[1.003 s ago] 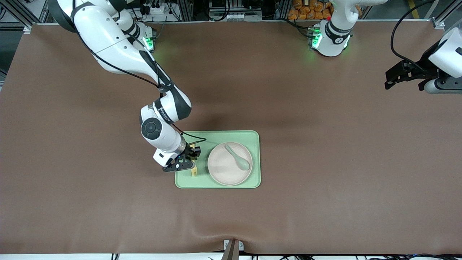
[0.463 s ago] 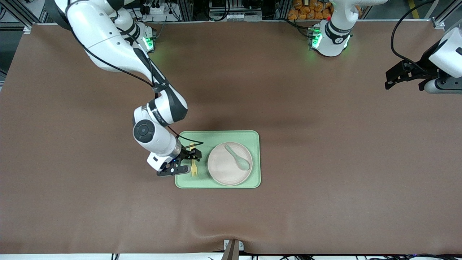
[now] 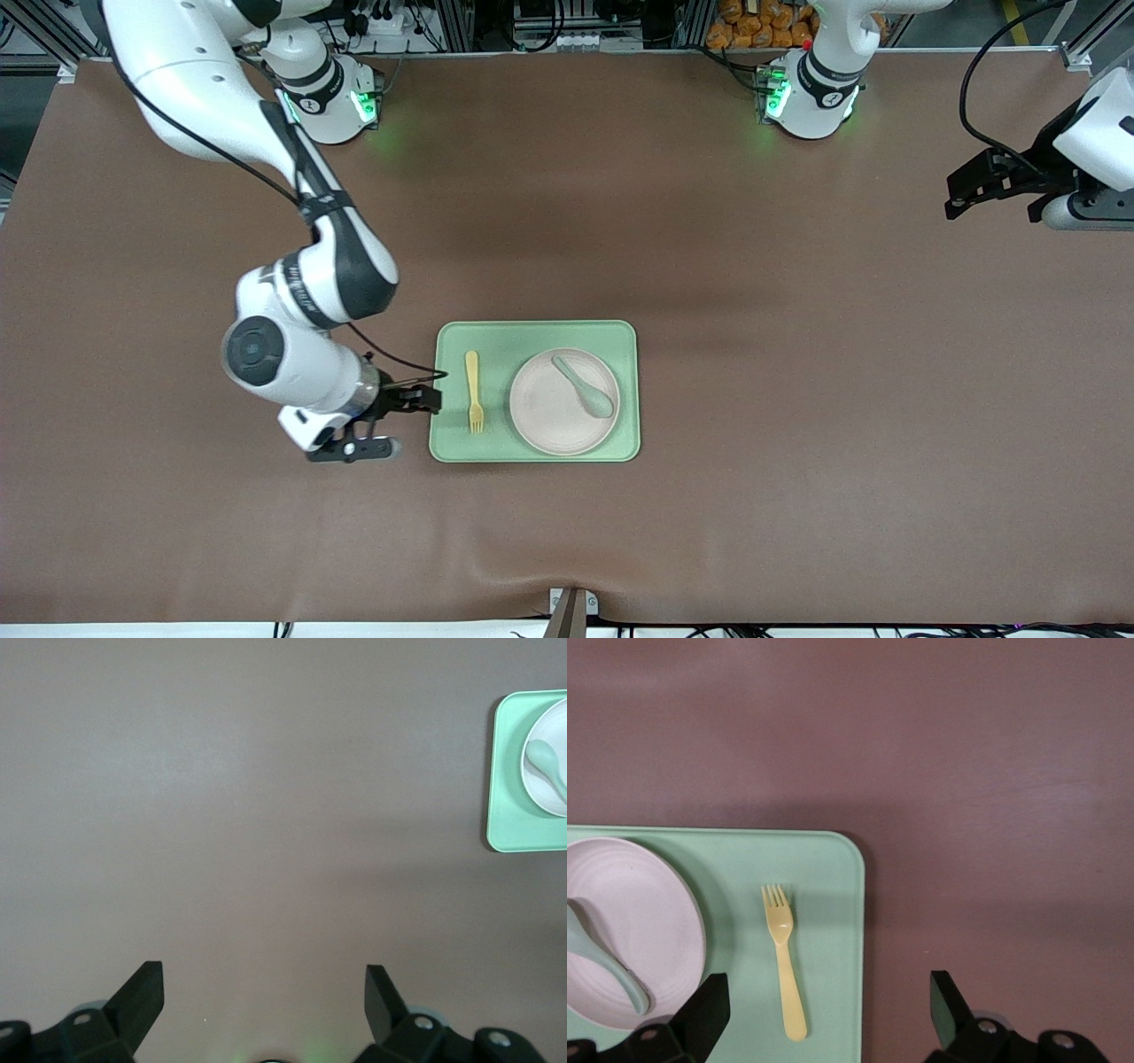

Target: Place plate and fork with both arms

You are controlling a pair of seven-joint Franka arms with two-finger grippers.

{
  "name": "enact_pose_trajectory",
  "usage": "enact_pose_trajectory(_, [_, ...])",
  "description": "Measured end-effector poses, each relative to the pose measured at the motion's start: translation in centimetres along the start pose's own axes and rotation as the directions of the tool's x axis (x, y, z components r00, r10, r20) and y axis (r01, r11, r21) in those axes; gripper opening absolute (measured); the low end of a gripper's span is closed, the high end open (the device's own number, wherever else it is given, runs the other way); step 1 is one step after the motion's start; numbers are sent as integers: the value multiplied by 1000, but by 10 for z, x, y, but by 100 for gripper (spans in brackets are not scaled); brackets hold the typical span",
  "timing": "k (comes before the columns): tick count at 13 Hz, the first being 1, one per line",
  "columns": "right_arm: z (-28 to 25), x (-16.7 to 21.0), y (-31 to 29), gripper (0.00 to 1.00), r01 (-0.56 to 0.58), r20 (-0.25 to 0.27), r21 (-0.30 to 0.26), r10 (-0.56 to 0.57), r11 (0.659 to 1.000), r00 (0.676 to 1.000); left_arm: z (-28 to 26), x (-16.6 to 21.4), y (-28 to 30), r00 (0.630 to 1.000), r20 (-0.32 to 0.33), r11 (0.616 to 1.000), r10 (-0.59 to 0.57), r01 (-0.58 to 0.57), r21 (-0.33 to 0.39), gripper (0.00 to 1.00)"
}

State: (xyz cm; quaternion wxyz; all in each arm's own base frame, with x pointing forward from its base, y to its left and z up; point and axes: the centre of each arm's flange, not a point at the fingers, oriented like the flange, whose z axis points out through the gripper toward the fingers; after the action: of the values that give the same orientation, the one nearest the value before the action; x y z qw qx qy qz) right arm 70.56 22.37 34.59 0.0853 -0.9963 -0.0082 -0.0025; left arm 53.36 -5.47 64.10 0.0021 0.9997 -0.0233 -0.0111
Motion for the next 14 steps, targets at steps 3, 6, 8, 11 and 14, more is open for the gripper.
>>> enact_pose_trajectory(3, [-41, 12, 23, 100, -31, -44, 16, 31, 999, 999, 0, 0, 0, 1000, 0, 1000, -1, 1, 0, 100])
enact_pose_trajectory(6, [-92, 7, 60, 100, -70, -17, 12, 70, 998, 997, 0, 0, -1, 1000, 0, 1000, -1, 1, 0, 100])
enact_pose_trajectory(8, [-140, -7, 70, 100, -73, 0, -3, 73, 997, 997, 0, 0, -1, 1000, 0, 1000, -1, 1, 0, 100])
enact_pose_trajectory(11, [-227, -35, 72, 100, -70, -75, -36, 67, 997, 995, 0, 0, -1, 1000, 0, 1000, -1, 1, 0, 100])
enact_pose_trajectory(14, [-290, -70, 111, 100, -70, -59, -95, 65, 993, 996, 0, 0, -1, 1000, 0, 1000, -2, 2, 0, 100])
